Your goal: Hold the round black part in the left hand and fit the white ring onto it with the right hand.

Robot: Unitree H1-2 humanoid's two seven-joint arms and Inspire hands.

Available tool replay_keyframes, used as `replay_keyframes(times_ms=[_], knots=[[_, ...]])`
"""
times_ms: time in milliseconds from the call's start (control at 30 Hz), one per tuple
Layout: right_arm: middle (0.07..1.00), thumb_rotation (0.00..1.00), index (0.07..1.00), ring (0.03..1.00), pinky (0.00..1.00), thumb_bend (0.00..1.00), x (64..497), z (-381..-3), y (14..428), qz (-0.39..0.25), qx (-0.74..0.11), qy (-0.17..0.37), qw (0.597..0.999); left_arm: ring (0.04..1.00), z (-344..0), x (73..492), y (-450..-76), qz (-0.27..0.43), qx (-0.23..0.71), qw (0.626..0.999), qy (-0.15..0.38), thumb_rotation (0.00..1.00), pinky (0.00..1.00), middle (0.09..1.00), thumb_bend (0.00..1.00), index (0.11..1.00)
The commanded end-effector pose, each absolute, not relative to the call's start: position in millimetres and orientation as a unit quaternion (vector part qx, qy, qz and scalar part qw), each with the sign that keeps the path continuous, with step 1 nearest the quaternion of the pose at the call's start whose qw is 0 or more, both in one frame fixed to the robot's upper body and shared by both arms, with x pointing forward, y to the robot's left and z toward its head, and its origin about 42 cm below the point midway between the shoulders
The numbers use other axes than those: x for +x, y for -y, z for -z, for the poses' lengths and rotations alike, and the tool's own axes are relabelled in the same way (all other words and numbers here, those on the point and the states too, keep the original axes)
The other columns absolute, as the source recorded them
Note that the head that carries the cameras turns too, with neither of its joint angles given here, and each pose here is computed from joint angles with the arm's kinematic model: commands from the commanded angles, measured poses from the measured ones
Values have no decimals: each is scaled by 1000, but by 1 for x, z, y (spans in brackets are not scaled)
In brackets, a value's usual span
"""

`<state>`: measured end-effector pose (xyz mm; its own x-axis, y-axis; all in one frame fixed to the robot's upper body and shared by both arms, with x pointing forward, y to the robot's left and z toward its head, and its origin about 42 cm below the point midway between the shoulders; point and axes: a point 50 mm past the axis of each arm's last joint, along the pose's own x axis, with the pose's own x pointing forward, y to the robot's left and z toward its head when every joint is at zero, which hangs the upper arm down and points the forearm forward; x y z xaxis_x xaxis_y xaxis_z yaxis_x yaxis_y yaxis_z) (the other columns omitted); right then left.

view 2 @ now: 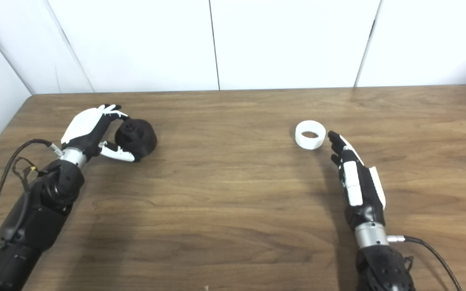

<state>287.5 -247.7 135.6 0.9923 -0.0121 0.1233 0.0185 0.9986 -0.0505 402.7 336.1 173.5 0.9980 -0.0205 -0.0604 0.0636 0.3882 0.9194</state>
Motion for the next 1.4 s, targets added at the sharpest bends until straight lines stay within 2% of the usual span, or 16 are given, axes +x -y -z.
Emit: replay_keyframes(times_ms=[0,300,400,800,1367], knots=[[918,1000,871,949,955,692,294,-148,247,1,-26,92,995,1000,-193,407,-337,18,558,829,0,245,978,954,827,652],[912,1000,870,938,920,691,294,-149,246,4,-35,88,996,1000,-194,398,-331,43,556,830,-5,231,928,935,819,638],[917,1000,873,942,929,701,294,-149,245,4,-31,86,996,1000,-194,394,-328,50,560,827,-4,257,910,938,820,636],[928,1000,884,959,946,699,293,-150,244,-2,-28,83,996,1000,-198,372,-307,100,563,820,20,261,959,945,824,642],[934,1000,889,963,953,690,291,-152,239,0,-25,80,996,1000,-200,338,-259,180,547,814,74,303,962,948,835,640]])
